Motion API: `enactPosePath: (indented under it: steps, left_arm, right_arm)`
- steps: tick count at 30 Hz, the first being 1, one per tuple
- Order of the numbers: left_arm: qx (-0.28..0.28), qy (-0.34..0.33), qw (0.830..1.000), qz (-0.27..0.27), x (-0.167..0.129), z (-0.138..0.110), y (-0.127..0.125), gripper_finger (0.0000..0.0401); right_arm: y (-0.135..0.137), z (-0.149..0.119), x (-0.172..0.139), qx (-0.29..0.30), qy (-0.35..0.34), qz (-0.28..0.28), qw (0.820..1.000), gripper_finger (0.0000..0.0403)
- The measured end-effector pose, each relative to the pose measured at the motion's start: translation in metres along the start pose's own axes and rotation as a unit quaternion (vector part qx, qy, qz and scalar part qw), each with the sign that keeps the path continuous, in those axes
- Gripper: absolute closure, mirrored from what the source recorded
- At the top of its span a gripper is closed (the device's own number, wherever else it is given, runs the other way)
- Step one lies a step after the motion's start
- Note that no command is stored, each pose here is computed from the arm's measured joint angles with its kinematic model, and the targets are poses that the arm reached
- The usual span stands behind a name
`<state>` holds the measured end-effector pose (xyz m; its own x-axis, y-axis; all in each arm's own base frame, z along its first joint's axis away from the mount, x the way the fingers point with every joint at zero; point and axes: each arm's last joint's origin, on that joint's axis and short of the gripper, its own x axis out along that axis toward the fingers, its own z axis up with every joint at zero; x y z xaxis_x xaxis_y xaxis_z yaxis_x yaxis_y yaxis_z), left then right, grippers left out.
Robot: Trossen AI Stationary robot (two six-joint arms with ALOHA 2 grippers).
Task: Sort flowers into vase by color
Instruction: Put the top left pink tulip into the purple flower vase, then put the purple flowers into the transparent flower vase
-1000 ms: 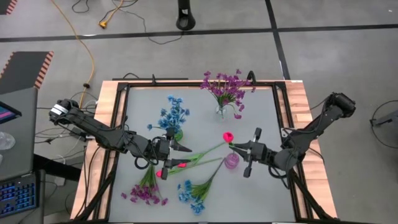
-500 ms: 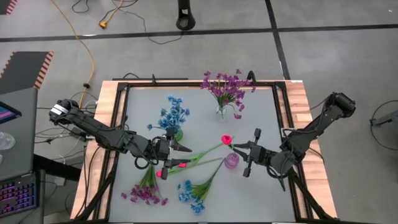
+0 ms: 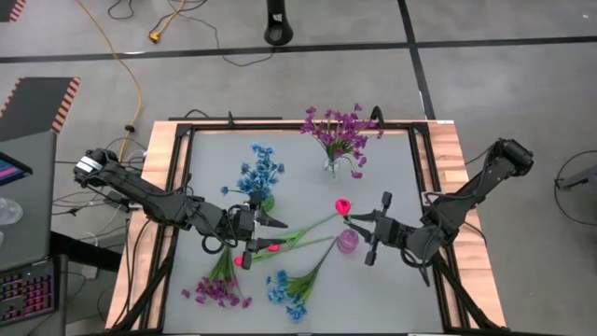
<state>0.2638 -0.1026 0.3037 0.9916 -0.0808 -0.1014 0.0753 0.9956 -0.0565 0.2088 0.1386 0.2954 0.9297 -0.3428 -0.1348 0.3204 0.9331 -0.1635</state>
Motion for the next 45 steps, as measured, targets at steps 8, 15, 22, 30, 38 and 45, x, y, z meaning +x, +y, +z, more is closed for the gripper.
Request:
enactPosePath:
  steps: [8,15,22,30,38,45]
  left_arm:
    - [0.0,0.0,1.0,0.0,0.0,0.0,0.0,0.0241]
    - [-0.002,0.0,1.0,-0.001,0.0,0.0,0.0,0.0241]
    - [-0.023,0.028,0.999,-0.02,-0.001,-0.005,-0.002,0.0241]
    - [-0.047,0.063,0.996,-0.04,-0.019,-0.004,-0.01,0.0241]
    - [-0.149,0.19,0.97,-0.024,-0.051,-0.017,-0.014,0.0241]
    - [-0.252,0.324,0.911,0.038,-0.078,-0.037,-0.011,0.0241]
  right_arm:
    - [0.0,0.008,-0.003,-0.011,0.012,0.004,1.0,0.0196]
    - [0.0,0.012,-0.007,-0.037,0.035,0.011,0.999,0.0145]
    - [0.001,0.024,-0.014,-0.039,0.032,0.023,0.998,0.0143]
    - [0.003,0.025,-0.018,-0.042,0.031,0.029,0.998,0.0143]
    - [0.003,0.025,-0.017,-0.019,0.033,0.028,0.999,0.0143]
    - [0.003,0.025,-0.017,-0.019,0.033,0.028,0.999,0.0143]
